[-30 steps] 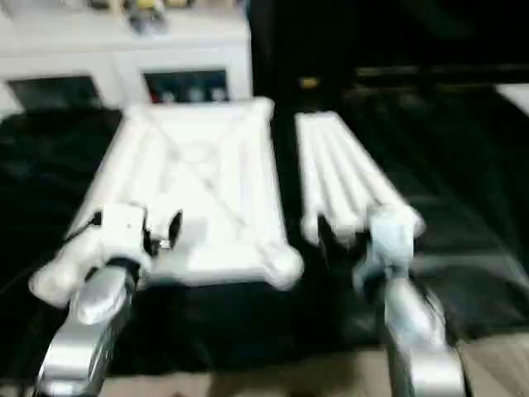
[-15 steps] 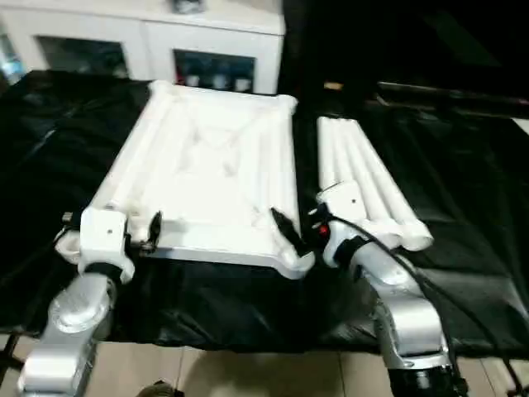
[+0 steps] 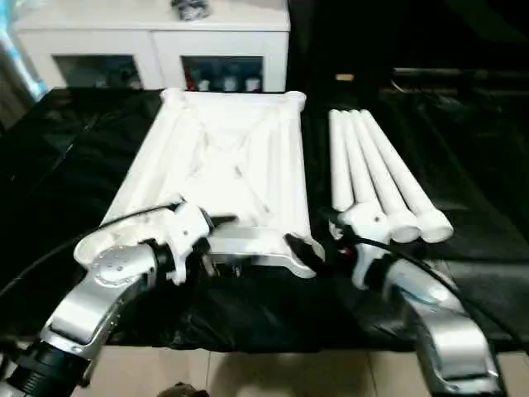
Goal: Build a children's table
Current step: Move table base
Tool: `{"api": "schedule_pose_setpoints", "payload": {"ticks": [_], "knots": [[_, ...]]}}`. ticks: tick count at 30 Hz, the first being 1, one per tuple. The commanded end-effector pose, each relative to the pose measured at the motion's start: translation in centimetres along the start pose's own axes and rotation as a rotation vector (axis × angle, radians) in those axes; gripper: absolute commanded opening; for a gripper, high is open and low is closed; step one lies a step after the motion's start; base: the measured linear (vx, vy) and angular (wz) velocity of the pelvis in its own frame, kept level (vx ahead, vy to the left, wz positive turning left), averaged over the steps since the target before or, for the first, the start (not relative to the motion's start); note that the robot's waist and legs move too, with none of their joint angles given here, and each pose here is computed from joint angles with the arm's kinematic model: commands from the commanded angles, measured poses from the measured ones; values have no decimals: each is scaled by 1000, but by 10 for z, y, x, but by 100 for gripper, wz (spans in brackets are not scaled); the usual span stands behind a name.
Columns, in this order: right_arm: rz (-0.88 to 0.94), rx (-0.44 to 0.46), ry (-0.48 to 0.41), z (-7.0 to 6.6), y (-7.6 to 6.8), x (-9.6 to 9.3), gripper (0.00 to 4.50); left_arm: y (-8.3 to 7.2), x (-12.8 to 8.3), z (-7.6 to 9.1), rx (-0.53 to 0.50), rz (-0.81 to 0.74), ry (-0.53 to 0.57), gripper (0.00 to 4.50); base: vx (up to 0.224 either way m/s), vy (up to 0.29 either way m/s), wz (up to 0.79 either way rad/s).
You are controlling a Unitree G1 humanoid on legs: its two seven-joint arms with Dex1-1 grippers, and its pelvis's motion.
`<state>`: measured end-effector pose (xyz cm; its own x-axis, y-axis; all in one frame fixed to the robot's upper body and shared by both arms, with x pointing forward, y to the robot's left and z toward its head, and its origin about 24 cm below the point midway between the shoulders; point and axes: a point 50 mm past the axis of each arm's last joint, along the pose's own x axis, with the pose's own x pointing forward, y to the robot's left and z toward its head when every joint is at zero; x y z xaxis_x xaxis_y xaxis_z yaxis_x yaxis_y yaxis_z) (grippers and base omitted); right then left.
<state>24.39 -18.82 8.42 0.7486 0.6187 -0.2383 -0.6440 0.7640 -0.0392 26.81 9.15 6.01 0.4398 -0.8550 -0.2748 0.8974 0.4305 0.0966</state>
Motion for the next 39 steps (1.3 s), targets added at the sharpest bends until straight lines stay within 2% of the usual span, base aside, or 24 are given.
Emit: {"api": "schedule_pose_setpoints", "payload": {"ticks": [1, 4, 7, 9, 14, 17, 19, 22, 24, 27, 29, 39], "knots": [[24, -19, 15, 2, 1, -7, 450, 0, 4, -5, 12, -60, 44, 404, 0, 0, 0], [36, -46, 63, -3, 1, -13, 450, 3, 9, -10, 31, -92, 77, 366, 0, 0, 0], [44, -52, 78, -4, 1, -16, 450, 6, 12, -11, 42, -103, 96, 359, 0, 0, 0], [59, -57, 92, -4, 3, -19, 450, 15, 16, -15, 63, -89, 133, 334, 0, 0, 0], [77, -68, 103, -2, 4, -21, 450, 24, 21, -17, 41, -81, 153, 278, 0, 0, 0], [92, -79, 117, -3, 5, -21, 450, 27, 21, -19, 37, -93, 166, 267, 0, 0, 0], [109, -73, 125, -2, 4, -23, 450, 29, 20, -22, 25, -136, 193, 233, 0, 0, 0], [133, -64, 135, -1, 4, -24, 450, 29, 18, -25, 9, -184, 221, 219, 0, 0, 0], [160, -68, 150, -2, 4, -25, 450, 31, 17, -27, 13, -193, 240, 190, 0, 0, 0], [203, -77, 176, -3, 5, -25, 450, 36, 16, -31, 26, -171, 270, 182, 0, 0, 0], [223, -82, 185, -3, 6, -25, 450, 38, 17, -32, 28, -159, 283, 144, 0, 0, 0], [284, -99, 214, -1, 6, -25, 450, 42, 16, -33, 41, -146, 339, 94, 0, 0, 0]]}}
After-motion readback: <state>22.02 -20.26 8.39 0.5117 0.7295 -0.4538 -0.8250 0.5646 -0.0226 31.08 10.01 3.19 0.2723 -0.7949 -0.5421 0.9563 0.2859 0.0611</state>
